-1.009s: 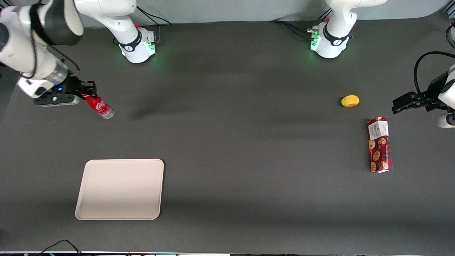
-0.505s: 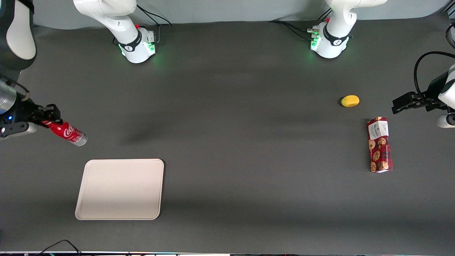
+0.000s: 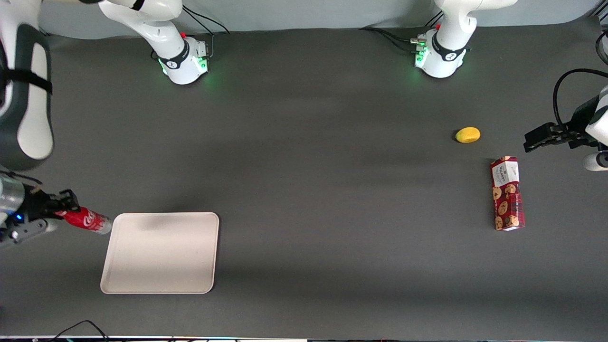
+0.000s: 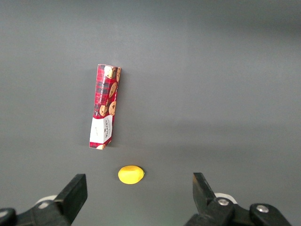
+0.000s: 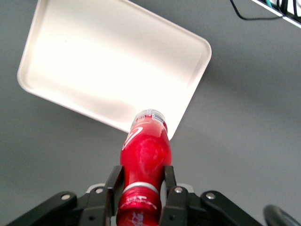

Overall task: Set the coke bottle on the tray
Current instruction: 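Carry the held bottle with the right gripper over the white tray, then lower the bottle onto the tray and open the right gripper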

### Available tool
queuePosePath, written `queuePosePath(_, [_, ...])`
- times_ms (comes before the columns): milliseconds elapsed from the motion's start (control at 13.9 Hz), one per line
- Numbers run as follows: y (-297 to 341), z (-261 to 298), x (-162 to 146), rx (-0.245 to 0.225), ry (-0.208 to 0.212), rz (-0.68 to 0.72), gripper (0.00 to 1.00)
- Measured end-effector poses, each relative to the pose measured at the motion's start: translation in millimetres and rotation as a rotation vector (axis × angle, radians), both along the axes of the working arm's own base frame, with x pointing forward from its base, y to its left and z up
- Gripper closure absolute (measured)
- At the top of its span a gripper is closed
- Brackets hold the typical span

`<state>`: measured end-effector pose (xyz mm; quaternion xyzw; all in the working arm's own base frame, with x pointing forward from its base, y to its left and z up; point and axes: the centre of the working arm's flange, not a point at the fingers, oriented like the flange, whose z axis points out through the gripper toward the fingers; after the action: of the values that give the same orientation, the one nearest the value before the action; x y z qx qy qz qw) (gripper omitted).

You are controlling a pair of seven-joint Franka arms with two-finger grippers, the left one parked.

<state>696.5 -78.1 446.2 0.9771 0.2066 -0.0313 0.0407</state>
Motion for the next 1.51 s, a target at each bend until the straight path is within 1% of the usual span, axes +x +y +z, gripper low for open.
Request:
queuePosePath(216, [-6, -57, 26, -0.017, -0.041, 0.043, 0.60])
queuePosePath(360, [-17, -87, 35, -0.026, -0.056, 0.058, 0.60])
queuePosePath(432, [-23, -98, 37, -0.016, -0.054, 0.049, 0.60])
queuePosePath(649, [-39, -121, 36, 0.036, -0.038, 0.029, 0.60])
queuePosePath(721, [-43, -125, 36, 0.045, -0.035, 0.024, 0.60])
queuePosePath(1009, [-47, -128, 37, 0.051, -0.035, 0.015, 0.60])
queuePosePath(1081, [-48, -129, 37, 0.051, -0.035, 0.015, 0.55])
queuePosePath(1225, [-49, -127, 37, 0.051, -0.038, 0.013, 0.37])
queuePosePath(1297, [-49, -126, 38, 0.052, -0.041, 0.011, 0.25])
queuePosePath(1369, [-49, -123, 39, 0.054, -0.048, 0.001, 0.16])
queuePosePath(1441, [-47, -117, 41, 0.055, -0.061, -0.021, 0.05])
queuePosePath(1514, [-44, -106, 42, 0.056, -0.076, -0.053, 0.00])
